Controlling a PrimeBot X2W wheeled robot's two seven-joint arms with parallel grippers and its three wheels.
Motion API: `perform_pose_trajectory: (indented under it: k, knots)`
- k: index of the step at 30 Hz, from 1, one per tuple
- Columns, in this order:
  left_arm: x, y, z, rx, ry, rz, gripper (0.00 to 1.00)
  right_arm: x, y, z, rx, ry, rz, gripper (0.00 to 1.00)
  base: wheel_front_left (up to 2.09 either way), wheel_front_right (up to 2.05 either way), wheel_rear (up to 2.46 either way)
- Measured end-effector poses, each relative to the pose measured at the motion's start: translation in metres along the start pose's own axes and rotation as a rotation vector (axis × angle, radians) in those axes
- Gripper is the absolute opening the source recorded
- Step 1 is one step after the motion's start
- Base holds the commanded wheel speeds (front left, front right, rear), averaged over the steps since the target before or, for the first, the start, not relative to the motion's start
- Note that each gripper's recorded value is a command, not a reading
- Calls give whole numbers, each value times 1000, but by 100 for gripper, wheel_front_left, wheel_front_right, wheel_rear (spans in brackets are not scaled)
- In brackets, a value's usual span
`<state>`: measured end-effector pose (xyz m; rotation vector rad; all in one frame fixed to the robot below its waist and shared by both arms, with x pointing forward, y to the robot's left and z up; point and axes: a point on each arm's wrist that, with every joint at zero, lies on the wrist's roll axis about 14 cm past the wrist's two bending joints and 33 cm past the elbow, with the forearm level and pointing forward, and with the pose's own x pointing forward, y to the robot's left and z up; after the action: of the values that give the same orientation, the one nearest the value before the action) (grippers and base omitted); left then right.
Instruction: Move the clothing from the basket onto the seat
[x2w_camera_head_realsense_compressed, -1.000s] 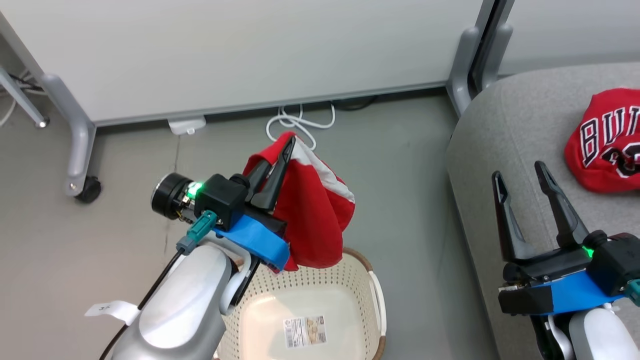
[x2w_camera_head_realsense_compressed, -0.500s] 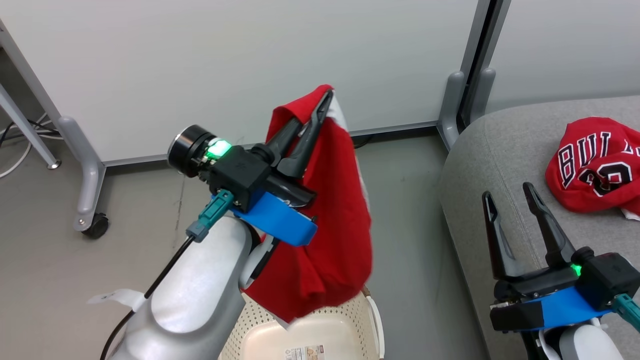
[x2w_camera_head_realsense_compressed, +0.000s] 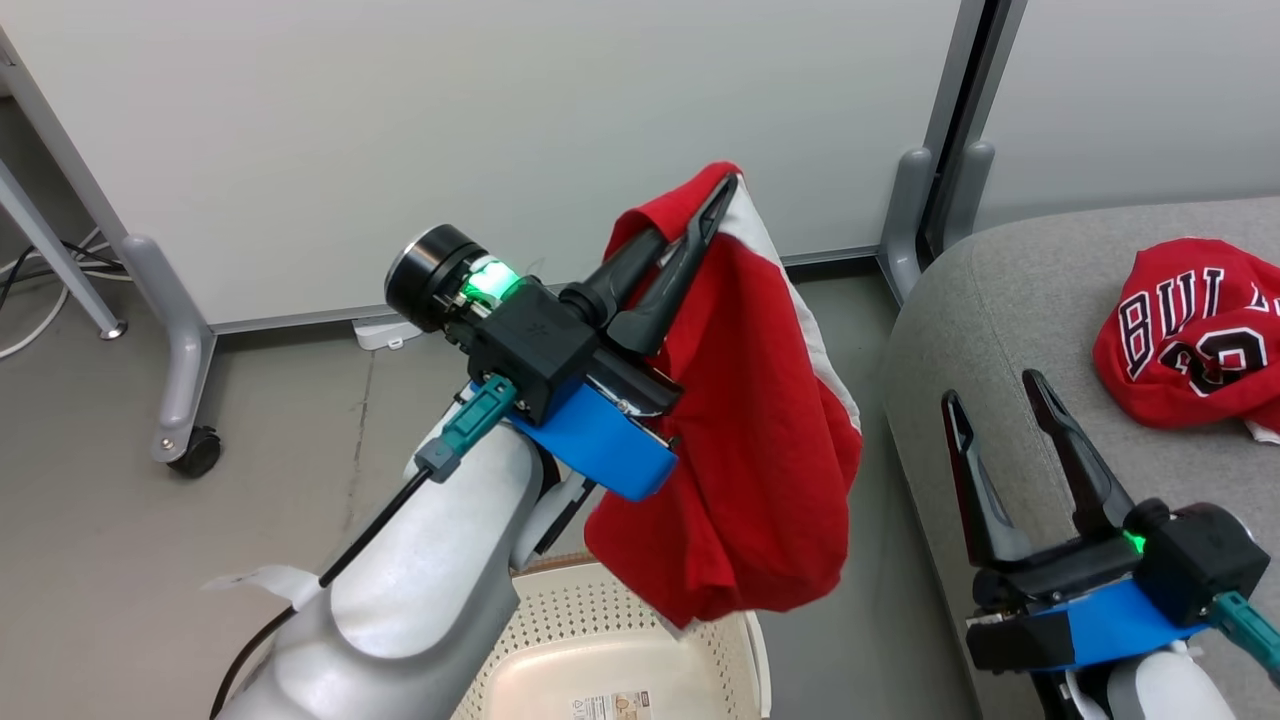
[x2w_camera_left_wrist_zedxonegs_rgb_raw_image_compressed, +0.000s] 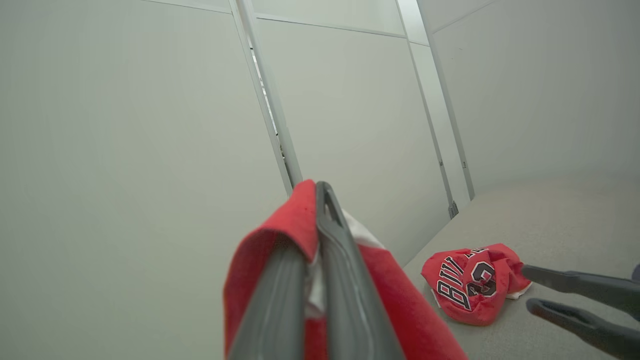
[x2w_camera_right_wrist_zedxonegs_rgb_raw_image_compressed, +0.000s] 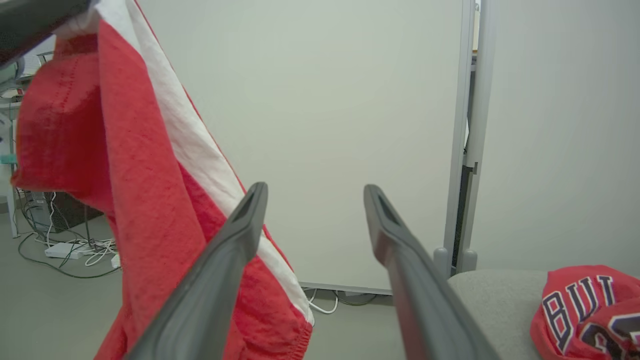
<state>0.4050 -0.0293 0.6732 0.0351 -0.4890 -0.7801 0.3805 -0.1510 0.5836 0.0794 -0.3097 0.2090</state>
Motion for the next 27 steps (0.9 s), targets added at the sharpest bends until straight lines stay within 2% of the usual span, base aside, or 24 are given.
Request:
perform_pose_trajectory:
  k: [5,13,27]
  knots:
    - [1,-7,-4,-11,8,-24,0,13,15,10,-44,-23,107,100,0,0,0]
    - [1,-9,-12,-18,27,-38,0,34,42,13,-153,-14,338,100,0,0,0]
    - [2,-22,-20,-39,37,-71,0,53,68,-14,-260,167,658,100,0,0,0]
